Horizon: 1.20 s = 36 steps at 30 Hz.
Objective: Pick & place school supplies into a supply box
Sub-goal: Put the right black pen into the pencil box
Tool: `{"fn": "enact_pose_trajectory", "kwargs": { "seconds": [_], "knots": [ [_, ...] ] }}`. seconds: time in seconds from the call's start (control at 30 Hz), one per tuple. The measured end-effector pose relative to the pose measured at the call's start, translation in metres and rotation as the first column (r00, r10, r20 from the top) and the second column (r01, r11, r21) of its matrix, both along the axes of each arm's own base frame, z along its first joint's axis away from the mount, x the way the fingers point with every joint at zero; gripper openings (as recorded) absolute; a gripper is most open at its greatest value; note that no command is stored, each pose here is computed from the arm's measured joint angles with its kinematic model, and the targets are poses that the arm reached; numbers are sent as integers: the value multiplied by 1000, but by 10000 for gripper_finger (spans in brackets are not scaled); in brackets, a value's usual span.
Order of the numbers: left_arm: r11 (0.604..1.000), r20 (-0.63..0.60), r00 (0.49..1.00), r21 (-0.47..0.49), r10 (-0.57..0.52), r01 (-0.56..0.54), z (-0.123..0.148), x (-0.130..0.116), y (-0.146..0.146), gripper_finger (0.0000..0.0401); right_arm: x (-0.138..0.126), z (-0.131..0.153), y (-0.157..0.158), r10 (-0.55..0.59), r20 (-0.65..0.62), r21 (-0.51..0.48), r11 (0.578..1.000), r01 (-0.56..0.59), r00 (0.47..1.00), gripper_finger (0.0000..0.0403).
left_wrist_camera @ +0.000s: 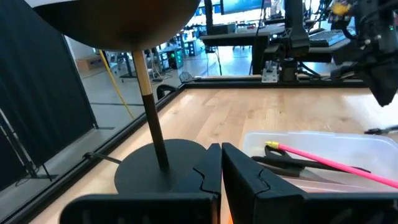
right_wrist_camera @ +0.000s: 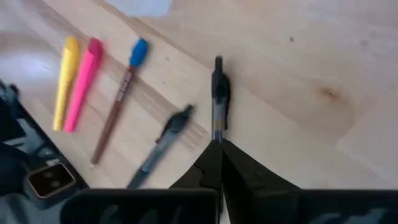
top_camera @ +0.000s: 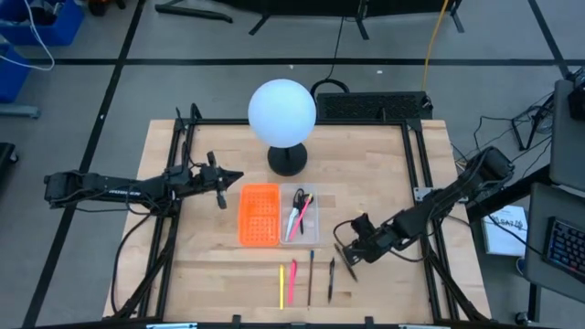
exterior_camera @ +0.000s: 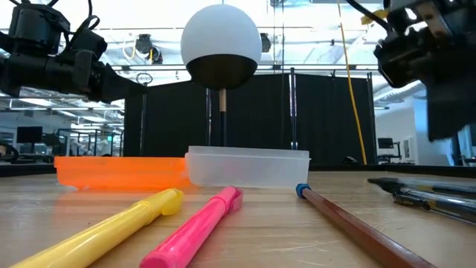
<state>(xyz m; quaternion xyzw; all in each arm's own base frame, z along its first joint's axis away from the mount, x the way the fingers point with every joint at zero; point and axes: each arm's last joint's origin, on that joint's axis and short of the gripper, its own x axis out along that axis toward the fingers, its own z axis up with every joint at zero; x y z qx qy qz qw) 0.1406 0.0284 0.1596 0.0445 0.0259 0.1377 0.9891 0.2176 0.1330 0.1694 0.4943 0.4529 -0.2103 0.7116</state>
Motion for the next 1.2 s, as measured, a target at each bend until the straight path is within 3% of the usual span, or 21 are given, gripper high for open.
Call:
{"fn": "enact_pose_trajectory", "kwargs": {
  "seconds": [0.27,0.53,0.73,0.87,0.97,1.1,1.2],
  "knots": [
    [1000,-1,1000,2,0,0,0,0,0,21,-1,0,0,39,-4,-13,999,-39,999,2],
    [1000,0,1000,-2,-1,1,0,0,0,21,-2,-5,-3,134,43,-127,984,-128,990,1],
    [1000,-1,1000,-4,-2,2,0,0,0,21,-3,-15,8,118,78,-56,992,-114,990,1],
    [1000,-27,1000,-2,-2,2,-3,0,0,21,8,4,43,143,87,-27,990,-141,986,0],
    [1000,-39,999,-2,-2,2,-4,0,0,21,21,29,74,151,26,-57,987,-149,988,0],
    [1000,-37,999,-6,-1,1,-4,0,0,21,36,54,109,89,-154,-111,988,-107,984,0],
    [1000,-32,999,-22,-1,0,-4,0,0,21,50,55,129,17,-337,-148,986,-71,941,0]
  ]
}}
